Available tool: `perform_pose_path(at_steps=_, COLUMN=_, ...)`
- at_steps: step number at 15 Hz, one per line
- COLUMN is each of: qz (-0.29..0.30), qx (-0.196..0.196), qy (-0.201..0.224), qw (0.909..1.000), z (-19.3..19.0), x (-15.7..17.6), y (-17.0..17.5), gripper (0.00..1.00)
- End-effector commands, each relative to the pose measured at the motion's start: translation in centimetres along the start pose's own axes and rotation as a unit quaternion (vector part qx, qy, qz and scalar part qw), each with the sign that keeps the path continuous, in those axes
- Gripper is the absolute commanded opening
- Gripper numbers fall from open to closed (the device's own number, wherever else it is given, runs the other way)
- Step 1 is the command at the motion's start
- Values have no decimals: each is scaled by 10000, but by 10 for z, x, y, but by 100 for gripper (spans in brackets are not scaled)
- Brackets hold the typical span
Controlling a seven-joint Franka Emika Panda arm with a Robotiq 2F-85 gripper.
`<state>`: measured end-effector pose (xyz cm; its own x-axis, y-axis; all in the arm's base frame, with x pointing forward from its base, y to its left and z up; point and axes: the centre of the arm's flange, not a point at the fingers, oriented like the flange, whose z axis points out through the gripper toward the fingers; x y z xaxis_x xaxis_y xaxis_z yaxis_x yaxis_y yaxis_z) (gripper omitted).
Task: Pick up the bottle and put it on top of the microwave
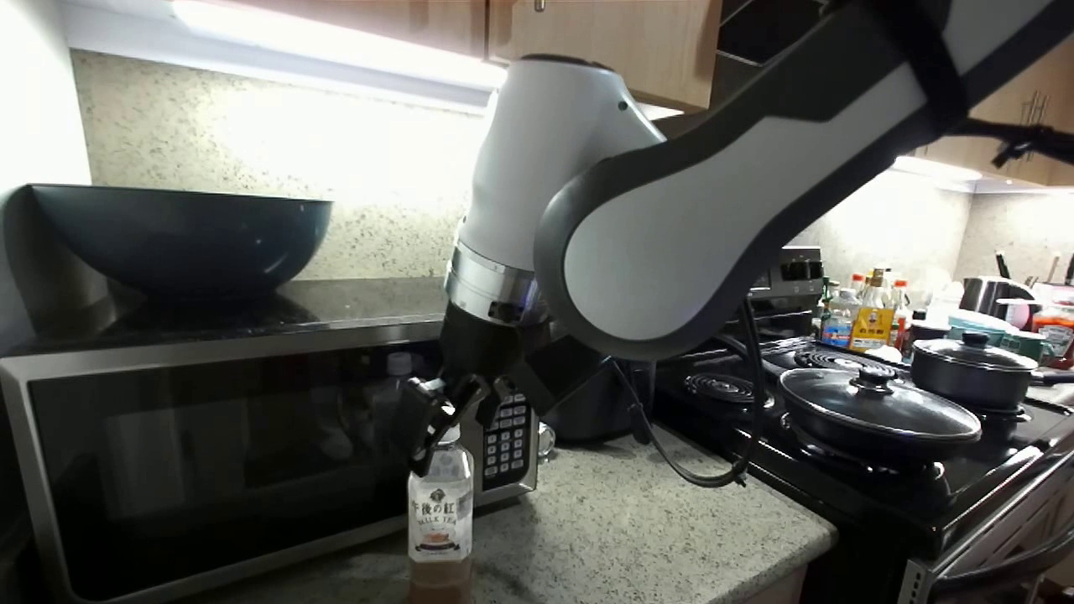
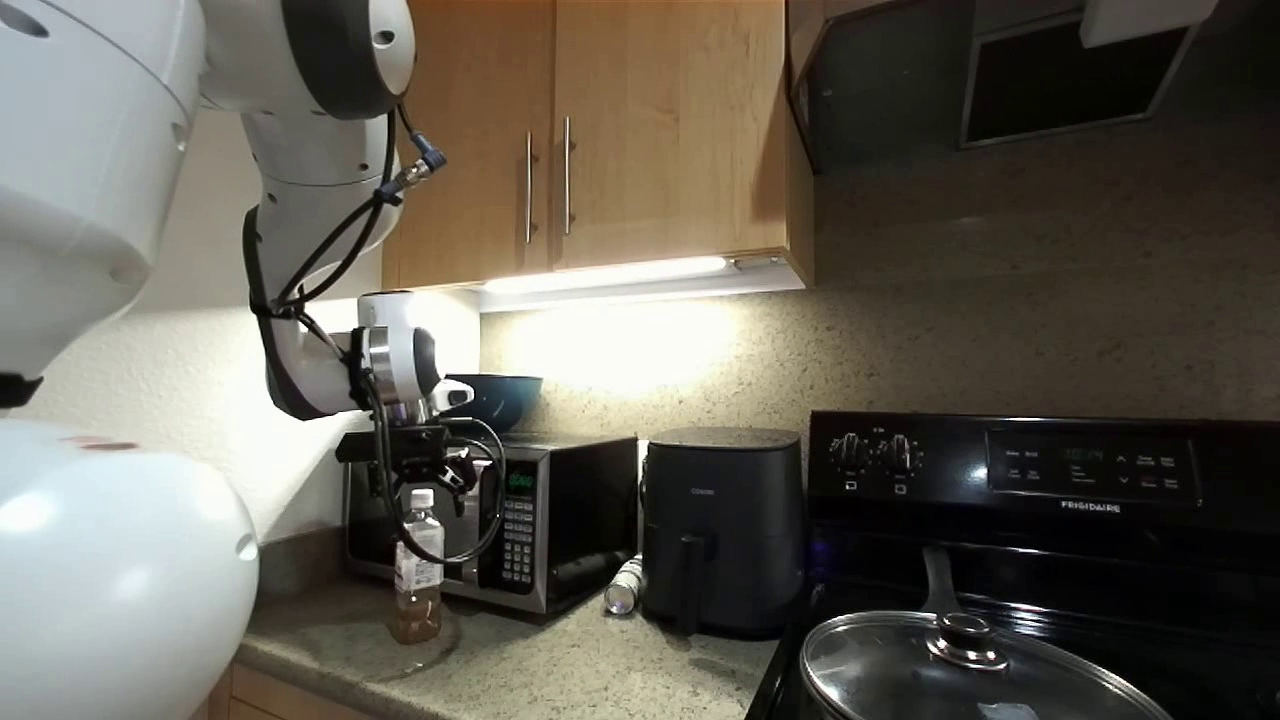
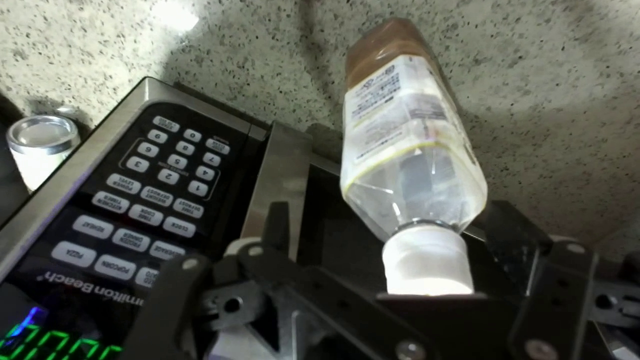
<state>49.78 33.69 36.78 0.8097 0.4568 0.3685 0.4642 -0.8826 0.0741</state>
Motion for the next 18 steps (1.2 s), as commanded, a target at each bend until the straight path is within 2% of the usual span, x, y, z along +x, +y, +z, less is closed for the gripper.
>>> perform_pose_path(at_steps=1, qz=-34, qx=176, qy=13, qw=9998, z=1, x=1, y=-2, gripper=100)
perform_pose_path(at_steps=4, qz=-34, qx=245, qy=0, qw=9997, z=2, x=2, y=-4, gripper=98)
perform_pose_path(at_steps=5, qz=-38, qx=271, qy=14, qw=9996, z=2, x=2, y=-5, gripper=74)
perform_pose_path(at_steps=6, qz=-55, qx=292, qy=28, qw=9996, z=1, x=2, y=-5, gripper=74)
perform_pose_path(at_steps=11, qz=-186, qx=308, qy=149, qw=9992, z=0, x=2, y=-1, gripper=41)
perform_pose_path(at_steps=16, qz=-190, qx=290, qy=410, qw=9986, z=-8, x=8, y=1, gripper=14)
perform_pose_path(at_steps=18, qz=-174, qx=262, qy=425, qw=9986, z=-9, x=7, y=1, gripper=13)
